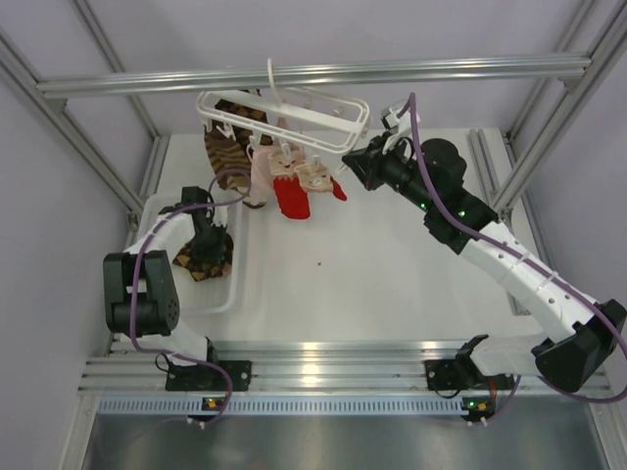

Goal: Clip the socks to the hanger
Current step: Pick up the sock from the bin.

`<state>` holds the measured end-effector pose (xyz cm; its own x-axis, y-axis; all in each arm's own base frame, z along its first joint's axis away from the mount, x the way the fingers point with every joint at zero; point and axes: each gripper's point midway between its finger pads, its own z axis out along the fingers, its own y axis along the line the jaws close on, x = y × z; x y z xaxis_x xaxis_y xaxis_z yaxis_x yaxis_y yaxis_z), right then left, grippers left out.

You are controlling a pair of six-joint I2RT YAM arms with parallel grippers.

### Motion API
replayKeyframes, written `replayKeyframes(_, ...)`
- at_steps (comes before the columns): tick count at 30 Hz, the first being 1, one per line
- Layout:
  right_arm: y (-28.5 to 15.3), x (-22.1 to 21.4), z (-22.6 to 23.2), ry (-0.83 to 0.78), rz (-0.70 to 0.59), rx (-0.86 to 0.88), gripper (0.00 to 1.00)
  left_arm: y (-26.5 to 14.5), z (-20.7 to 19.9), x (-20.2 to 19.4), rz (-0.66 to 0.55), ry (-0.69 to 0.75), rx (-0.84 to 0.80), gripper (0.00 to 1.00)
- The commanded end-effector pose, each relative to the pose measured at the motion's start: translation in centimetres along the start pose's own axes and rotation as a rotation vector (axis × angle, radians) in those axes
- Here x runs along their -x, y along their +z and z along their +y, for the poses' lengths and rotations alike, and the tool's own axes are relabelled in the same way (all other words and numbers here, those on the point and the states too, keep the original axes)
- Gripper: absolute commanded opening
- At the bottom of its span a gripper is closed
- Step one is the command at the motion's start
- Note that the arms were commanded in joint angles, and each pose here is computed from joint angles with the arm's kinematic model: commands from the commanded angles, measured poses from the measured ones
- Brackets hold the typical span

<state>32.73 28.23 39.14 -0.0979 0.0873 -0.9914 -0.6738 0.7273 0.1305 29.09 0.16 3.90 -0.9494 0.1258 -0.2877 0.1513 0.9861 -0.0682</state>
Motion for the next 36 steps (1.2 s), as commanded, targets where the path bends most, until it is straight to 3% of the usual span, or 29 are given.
replayKeyframes(1,-0.3,2.5,0.2,-0.02,-0.05,-0.008,0.0,-1.5,0.3,1.0,-0.063,0.005,0.029,0.09)
replayKeyframes(3,-0.4,2.6,0.3,-0.025,-0.055,-0.006,0.0,-2.9,0.2,1.7,-0.094,0.006,0.03,0.0)
replayKeyframes(8,-0.6,3.2,0.4,-0.028,-0.073,-0.004,0.0,-10.2,-0.7,4.0,-0.296,0.057,0.022,0.0)
replayKeyframes(15,-0.5,3.7,0.7,-0.004,-0.096,0.009,0.0,-21.1,-4.4,6.0,-0.728,0.37,-0.01,0.0)
replayKeyframes(20,-0.7,3.9,1.2,0.033,-0.104,0.031,0.0,-26.9,-10.3,6.8,-0.982,0.601,-0.229,0.0)
replayKeyframes(28,-1.1,3.9,2.4,0.072,-0.097,0.09,0.0,-29.2,-17.3,7.5,-1.051,0.881,-0.494,0.0)
replayKeyframes(33,-1.3,4.9,2.5,0.095,-0.131,0.096,0.0,-28.1,-23.3,7.4,-0.986,0.993,-0.674,0.0)
replayKeyframes(36,-1.6,5.1,2.8,0.117,-0.132,0.117,0.0,-28.2,-25.8,7.9,-1.015,1.019,-0.719,0.0)
